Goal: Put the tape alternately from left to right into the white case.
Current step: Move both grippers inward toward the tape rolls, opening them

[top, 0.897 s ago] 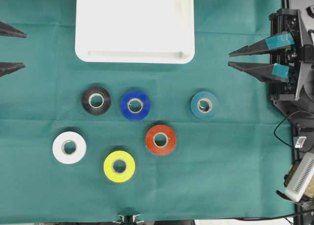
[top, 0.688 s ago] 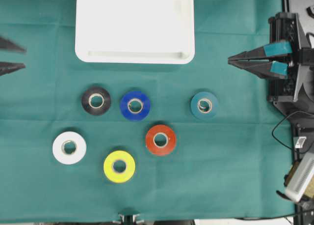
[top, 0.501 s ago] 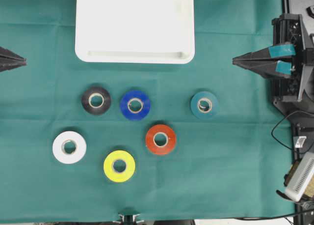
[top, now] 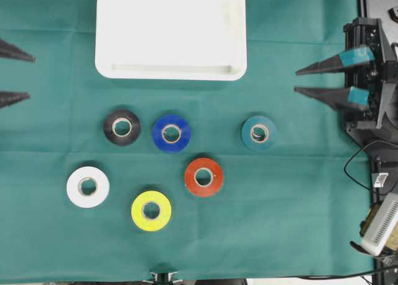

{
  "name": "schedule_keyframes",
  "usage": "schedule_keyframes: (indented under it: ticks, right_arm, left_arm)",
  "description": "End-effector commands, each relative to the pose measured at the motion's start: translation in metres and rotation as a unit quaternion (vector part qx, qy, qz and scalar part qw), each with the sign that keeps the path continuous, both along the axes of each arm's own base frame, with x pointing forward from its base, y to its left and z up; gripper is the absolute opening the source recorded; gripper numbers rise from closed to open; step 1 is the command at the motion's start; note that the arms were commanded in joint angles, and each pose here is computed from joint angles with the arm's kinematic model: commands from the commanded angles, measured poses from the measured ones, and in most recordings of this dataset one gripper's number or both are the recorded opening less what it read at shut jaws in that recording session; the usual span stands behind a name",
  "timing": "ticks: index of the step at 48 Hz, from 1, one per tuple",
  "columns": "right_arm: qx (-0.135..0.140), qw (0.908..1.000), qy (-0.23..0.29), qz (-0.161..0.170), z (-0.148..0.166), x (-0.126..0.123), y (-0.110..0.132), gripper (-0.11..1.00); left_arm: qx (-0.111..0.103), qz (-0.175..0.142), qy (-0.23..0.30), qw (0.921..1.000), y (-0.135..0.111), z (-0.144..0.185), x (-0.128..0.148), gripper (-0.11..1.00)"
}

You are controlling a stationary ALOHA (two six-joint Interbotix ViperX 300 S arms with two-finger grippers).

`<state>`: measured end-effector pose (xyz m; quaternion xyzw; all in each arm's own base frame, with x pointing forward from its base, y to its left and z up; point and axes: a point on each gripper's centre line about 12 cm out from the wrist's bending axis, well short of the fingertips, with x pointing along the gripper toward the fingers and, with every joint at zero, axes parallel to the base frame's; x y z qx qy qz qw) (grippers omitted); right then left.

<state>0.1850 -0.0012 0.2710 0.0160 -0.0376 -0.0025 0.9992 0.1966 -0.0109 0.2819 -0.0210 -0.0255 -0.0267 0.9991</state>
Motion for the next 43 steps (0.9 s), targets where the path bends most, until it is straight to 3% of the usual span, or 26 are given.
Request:
schedule_keyframes:
  ticks: [1,4,8,27,43]
  right_arm:
    - [0.0,0.9999,-0.01,-0.002,0.008,0.003,-0.001,0.46]
    - [0.001,1.0,-0.008,-0.002,0.009,0.004,-0.001,0.64]
    - [0.004,1.0,-0.002,-0.003,0.008,0.006,-0.001,0.67]
    - [0.007,0.9963,0.086,-0.006,-0.003,0.041,-0.003,0.67]
    - [0.015,0.9906,0.136,-0.007,-0.014,0.062,-0.004,0.67]
  left_arm:
    - [0.0,-0.002,-0.002,1.0,-0.001,0.001,0.001,0.49]
    - [-0.001,-0.002,0.002,1.0,-0.001,-0.002,0.001,0.68]
    - [-0.001,-0.002,0.009,1.0,-0.001,-0.006,0.002,0.87]
    - [-0.002,0.012,0.087,0.9961,0.004,-0.024,0.019,0.87]
    - [-0.038,0.015,0.16,0.9862,0.003,-0.038,0.037,0.87]
